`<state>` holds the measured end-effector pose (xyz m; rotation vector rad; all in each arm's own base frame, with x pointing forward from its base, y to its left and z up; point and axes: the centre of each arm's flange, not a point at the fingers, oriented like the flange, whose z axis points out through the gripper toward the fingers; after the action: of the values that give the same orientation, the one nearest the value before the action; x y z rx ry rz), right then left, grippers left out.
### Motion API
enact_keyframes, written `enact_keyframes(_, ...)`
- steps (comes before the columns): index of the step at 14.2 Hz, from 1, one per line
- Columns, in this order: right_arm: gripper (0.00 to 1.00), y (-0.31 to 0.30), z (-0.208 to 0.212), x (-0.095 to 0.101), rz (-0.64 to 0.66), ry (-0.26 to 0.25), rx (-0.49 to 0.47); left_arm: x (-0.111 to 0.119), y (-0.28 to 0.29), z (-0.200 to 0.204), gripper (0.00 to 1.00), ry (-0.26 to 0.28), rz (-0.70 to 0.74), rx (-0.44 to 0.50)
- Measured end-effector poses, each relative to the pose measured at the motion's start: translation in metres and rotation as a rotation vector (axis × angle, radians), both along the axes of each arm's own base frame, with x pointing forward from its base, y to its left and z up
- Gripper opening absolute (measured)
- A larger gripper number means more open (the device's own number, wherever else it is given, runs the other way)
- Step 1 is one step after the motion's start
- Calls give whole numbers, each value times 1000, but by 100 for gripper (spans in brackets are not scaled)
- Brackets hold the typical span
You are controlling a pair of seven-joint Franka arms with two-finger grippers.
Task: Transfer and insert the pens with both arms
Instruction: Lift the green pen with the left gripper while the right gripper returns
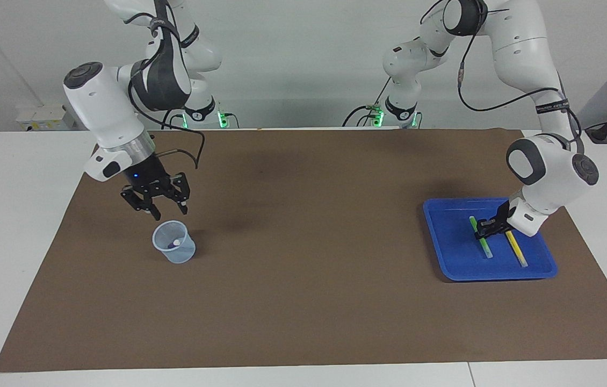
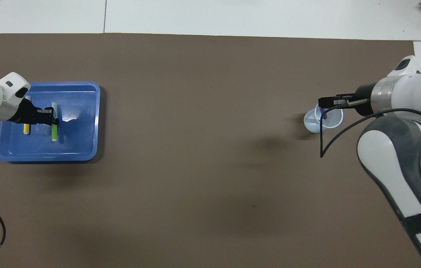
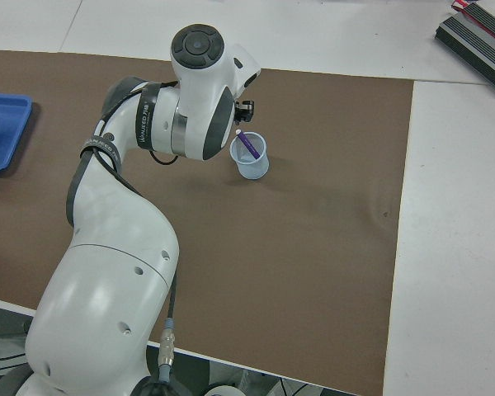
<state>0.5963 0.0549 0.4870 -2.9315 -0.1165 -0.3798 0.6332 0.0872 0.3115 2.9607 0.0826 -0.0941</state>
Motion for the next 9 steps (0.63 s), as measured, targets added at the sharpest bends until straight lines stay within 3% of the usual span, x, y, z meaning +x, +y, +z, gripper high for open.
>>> enact_keyframes(4, 71, 40, 7, -2, -28, -2, 26, -2, -6, -1, 17, 26, 31, -49)
enact_keyframes(9, 71, 76, 20, -4, -26, -15, 47, -2, -32, 28, 17, 199, 220, -165)
